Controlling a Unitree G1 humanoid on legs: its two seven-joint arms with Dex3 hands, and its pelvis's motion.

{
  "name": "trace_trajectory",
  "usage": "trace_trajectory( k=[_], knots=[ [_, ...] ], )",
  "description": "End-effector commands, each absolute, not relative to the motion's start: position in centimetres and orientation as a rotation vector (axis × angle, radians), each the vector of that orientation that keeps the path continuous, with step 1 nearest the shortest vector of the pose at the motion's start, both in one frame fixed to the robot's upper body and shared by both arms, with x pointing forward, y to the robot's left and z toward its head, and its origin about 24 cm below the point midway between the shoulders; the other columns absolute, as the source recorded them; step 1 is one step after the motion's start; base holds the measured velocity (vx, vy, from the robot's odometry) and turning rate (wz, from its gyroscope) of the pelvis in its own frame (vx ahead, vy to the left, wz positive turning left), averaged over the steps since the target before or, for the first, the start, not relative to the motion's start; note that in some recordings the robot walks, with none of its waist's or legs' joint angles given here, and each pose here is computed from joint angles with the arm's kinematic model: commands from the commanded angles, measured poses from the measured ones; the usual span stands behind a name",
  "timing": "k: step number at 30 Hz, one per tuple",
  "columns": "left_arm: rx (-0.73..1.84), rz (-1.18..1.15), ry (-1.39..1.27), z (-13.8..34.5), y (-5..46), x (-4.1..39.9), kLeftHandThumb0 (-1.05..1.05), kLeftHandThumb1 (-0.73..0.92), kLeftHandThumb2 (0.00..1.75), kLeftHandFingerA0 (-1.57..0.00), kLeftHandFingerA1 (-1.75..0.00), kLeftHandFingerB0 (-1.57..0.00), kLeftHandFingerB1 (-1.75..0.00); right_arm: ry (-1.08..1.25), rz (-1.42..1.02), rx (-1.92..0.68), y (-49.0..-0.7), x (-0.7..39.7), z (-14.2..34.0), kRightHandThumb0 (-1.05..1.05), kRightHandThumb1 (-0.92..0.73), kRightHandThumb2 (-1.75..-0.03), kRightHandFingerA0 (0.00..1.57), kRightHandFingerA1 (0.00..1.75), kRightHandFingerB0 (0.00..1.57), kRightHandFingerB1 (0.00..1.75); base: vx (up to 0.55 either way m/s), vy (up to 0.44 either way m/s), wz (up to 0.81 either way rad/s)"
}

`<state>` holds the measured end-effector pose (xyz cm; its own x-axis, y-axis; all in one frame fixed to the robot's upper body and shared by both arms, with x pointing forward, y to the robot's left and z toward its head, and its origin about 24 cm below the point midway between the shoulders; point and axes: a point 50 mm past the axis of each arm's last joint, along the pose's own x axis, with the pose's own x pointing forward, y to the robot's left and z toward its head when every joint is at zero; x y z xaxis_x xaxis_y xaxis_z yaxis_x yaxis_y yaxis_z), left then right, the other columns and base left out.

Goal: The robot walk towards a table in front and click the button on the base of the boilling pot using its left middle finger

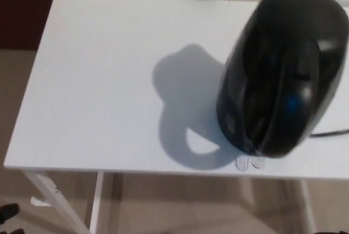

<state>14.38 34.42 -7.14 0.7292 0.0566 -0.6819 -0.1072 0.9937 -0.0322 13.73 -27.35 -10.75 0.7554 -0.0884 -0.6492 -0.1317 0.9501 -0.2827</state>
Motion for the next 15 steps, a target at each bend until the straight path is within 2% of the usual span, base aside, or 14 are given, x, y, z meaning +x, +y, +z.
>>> trace_trajectory(
  k=[1, 2, 3, 4, 5, 7, 8, 15],
  knots=[
    [-0.081, 0.109, 0.761, -7.33, 34.73, 13.74, -0.31, 0.51, 0.65, -0.43, -0.46, -0.38, -0.44, 0.726, 0.020, -0.329, -27.90, 13.31, -10.70, -0.28, -0.60, -0.57, 0.71, 0.53, 0.53, 0.43, 0.12, 0.002, 0.06],
    [-0.079, 0.105, 0.763, -7.32, 34.72, 13.68, -0.25, 0.59, 0.56, -0.44, -0.40, -0.38, -0.37, 0.730, 0.019, -0.331, -27.90, 13.28, -10.73, -0.27, -0.60, -0.57, 0.71, 0.53, 0.53, 0.42, 0.12, -0.041, 0.10],
    [-0.072, 0.102, 0.764, -7.32, 34.70, 13.65, -0.25, 0.60, 0.56, -0.41, -0.38, -0.37, -0.37, 0.733, 0.021, -0.337, -27.90, 13.28, -10.74, -0.36, -0.51, -0.76, 0.67, 0.62, 0.47, 0.52, 0.10, -0.059, 0.07],
    [-0.063, 0.100, 0.764, -7.32, 34.68, 13.66, -0.25, 0.60, 0.56, -0.41, -0.38, -0.37, -0.37, 0.735, 0.024, -0.345, -27.89, 13.31, -10.73, -0.36, -0.51, -0.76, 0.67, 0.62, 0.47, 0.52, 0.09, -0.087, 0.07],
    [-0.062, 0.098, 0.763, -7.31, 34.67, 13.65, -0.25, 0.60, 0.56, -0.41, -0.38, -0.37, -0.36, 0.736, 0.022, -0.343, -27.89, 13.31, -10.75, -0.28, -0.61, -0.58, 0.72, 0.52, 0.52, 0.42, 0.09, -0.114, 0.06],
    [-0.068, 0.104, 0.764, -7.31, 34.67, 13.66, -0.25, 0.59, 0.56, -0.43, -0.39, -0.39, -0.37, 0.736, 0.021, -0.337, -27.89, 13.31, -10.77, -0.27, -0.61, -0.58, 0.71, 0.52, 0.53, 0.42, 0.09, -0.141, 0.12],
    [-0.075, 0.104, 0.763, -7.34, 34.70, 13.64, -0.24, 0.58, 0.55, -0.41, -0.38, -0.38, -0.37, 0.736, 0.022, -0.339, -27.92, 13.31, -10.78, -0.36, -0.51, -0.75, 0.65, 0.61, 0.48, 0.52, 0.15, -0.003, -0.73],
    [-0.069, 0.100, 0.765, -7.33, 34.72, 13.70, -0.25, 0.59, 0.56, -0.42, -0.39, -0.37, -0.37, 0.735, 0.027, -0.353, -27.86, 13.38, -10.71, -0.36, -0.52, -0.75, 0.65, 0.60, 0.47, 0.51, 0.10, 0.016, 0.03]
  ],
)
